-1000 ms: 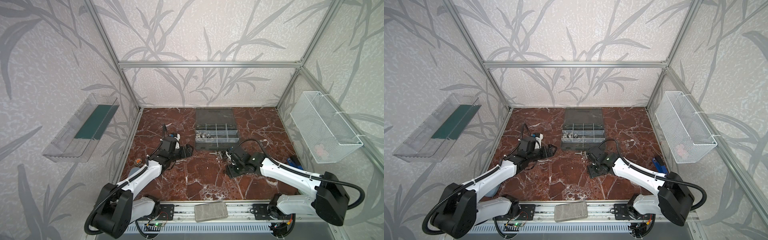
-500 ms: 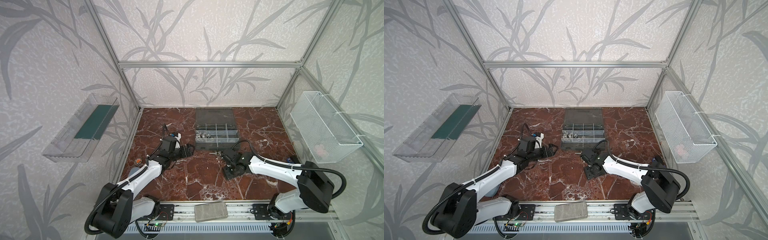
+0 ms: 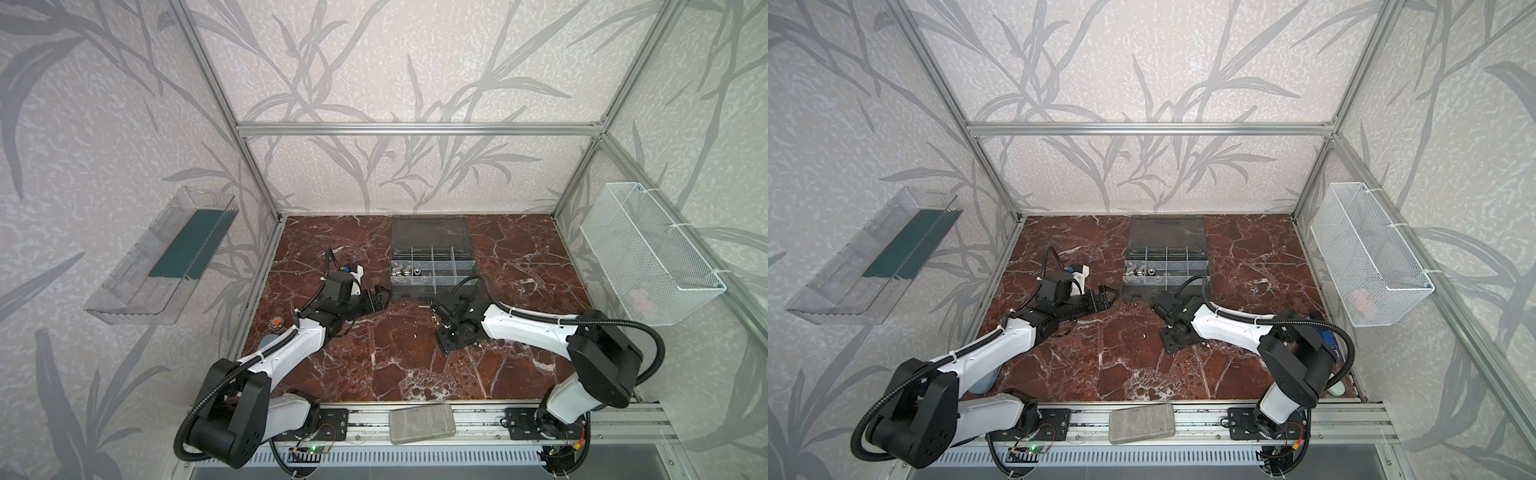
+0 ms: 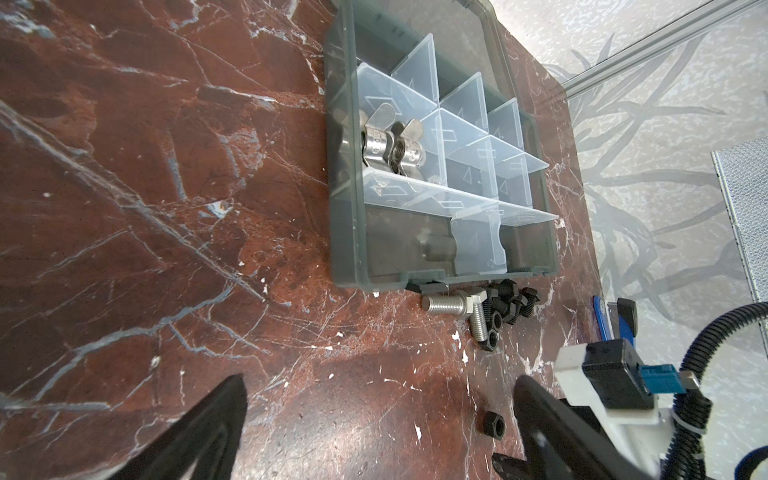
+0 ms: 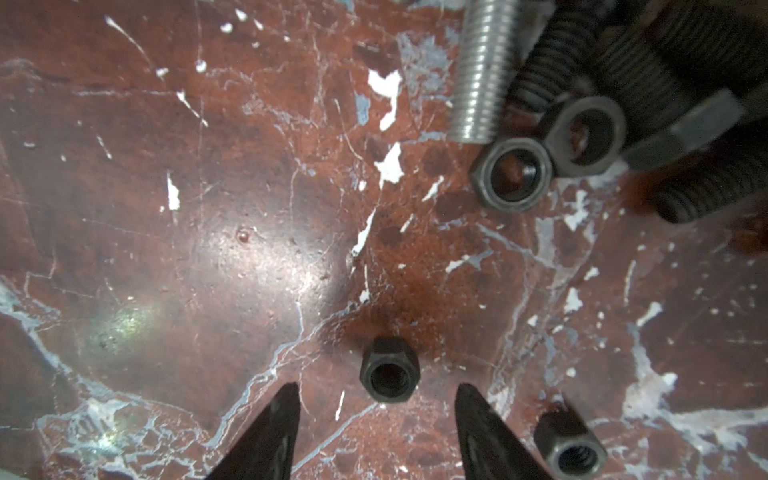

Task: Sort the screws and nuts into containers
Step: 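Close the right gripper on a black hex nut, then lift the black hex nut with the right gripper over a box compartment, then open the right gripper to drop the black hex nut into the compartment, then move the right gripper down over another black hex nut on the table, then close the right gripper on the second black hex nut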

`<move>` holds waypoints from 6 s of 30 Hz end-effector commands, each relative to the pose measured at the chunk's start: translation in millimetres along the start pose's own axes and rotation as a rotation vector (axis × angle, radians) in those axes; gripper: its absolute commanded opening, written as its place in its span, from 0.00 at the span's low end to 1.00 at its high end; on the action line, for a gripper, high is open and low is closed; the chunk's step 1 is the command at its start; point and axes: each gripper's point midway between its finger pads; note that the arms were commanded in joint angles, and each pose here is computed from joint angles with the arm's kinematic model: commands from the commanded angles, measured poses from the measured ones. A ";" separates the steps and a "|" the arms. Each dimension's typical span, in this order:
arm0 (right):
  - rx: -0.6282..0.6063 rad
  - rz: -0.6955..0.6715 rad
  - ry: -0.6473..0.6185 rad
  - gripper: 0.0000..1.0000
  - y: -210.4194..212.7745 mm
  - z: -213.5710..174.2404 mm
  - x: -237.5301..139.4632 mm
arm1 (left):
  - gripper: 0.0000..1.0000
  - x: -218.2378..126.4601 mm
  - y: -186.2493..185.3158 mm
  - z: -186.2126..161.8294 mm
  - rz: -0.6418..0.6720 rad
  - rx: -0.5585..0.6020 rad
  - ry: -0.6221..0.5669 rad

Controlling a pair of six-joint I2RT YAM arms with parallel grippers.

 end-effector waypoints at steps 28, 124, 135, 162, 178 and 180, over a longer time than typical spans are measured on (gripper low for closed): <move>-0.029 -0.031 0.030 0.14 -0.1 -1.8 15.3 | 0.98 -2.6 2.7 7.8 0.005 -0.013 -0.024; 0.224 0.073 -0.124 0.68 -95.9 26.1 -57.1 | 0.98 7.2 5.0 14.6 -0.034 -0.076 -0.033; 0.225 0.049 -0.070 0.68 -90.4 6.9 -32.7 | 0.98 7.4 2.8 15.2 -0.041 -0.079 -0.025; 0.183 -0.004 0.026 0.50 -80.7 -9.8 -1.6 | 0.98 8.9 2.8 13.6 -0.048 -0.086 -0.022; 0.156 -0.061 0.060 0.31 -83.5 -16.5 2.3 | 0.98 8.8 3.6 11.9 -0.050 -0.089 -0.026; 0.153 -0.063 0.057 0.26 -83.8 -16.2 2.0 | 0.98 8.5 3.9 11.8 -0.049 -0.089 -0.027</move>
Point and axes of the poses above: each gripper's point midway between its finger pads, its own x axis out along the fingers, its own y axis along the line the jaws close on, z = x × y, and after that the axes turned 10 degrees about x, right-handed
